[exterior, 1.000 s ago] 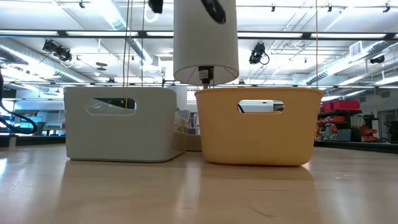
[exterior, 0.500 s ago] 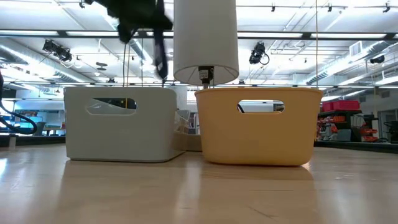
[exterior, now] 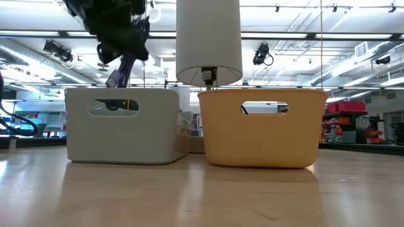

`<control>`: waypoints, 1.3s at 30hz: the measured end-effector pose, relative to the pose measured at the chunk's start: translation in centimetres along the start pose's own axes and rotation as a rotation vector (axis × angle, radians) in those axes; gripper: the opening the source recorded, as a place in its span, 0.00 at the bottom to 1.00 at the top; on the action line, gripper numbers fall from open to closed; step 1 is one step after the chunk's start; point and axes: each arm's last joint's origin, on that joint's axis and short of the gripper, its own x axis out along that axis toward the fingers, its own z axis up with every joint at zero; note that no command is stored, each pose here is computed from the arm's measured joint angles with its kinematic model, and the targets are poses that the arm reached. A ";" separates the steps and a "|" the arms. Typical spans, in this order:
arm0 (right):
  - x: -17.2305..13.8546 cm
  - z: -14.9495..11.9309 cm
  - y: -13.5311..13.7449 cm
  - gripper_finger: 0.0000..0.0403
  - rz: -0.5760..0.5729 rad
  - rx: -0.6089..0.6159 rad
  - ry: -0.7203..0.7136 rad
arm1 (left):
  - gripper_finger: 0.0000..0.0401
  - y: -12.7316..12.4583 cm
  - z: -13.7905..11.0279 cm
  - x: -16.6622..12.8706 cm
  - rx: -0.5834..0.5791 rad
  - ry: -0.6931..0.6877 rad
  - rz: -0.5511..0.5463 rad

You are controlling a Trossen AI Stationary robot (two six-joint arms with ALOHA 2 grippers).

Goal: Pick & Place USB Port
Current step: Put the purple charger cable into the gray bin

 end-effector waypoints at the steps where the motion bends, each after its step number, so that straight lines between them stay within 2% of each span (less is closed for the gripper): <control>1: 0.0 0.0 0.0 0.20 0.000 0.000 0.000 | 0.06 0.1 0.0 0.0 -0.005 0.007 0.007; 8: 0.0 0.0 0.0 0.20 0.000 0.000 0.001 | 0.06 0.6 -0.3 0.4 -0.074 0.063 0.022; 20: 0.0 0.0 0.0 0.20 0.000 -0.001 0.002 | 0.27 0.9 -0.6 0.4 -0.070 0.075 0.077; 27: 0.0 0.0 0.0 0.20 0.000 -0.001 0.002 | 0.38 1.5 -0.3 0.5 -0.029 0.003 0.192; 33: 0.0 0.0 0.0 0.20 -0.001 -0.001 0.002 | 0.44 2.5 0.6 0.7 -0.018 -0.034 0.228; 39: 0.0 0.0 0.0 0.20 -0.001 -0.001 0.002 | 0.45 3.3 1.4 0.9 -0.033 -0.066 0.237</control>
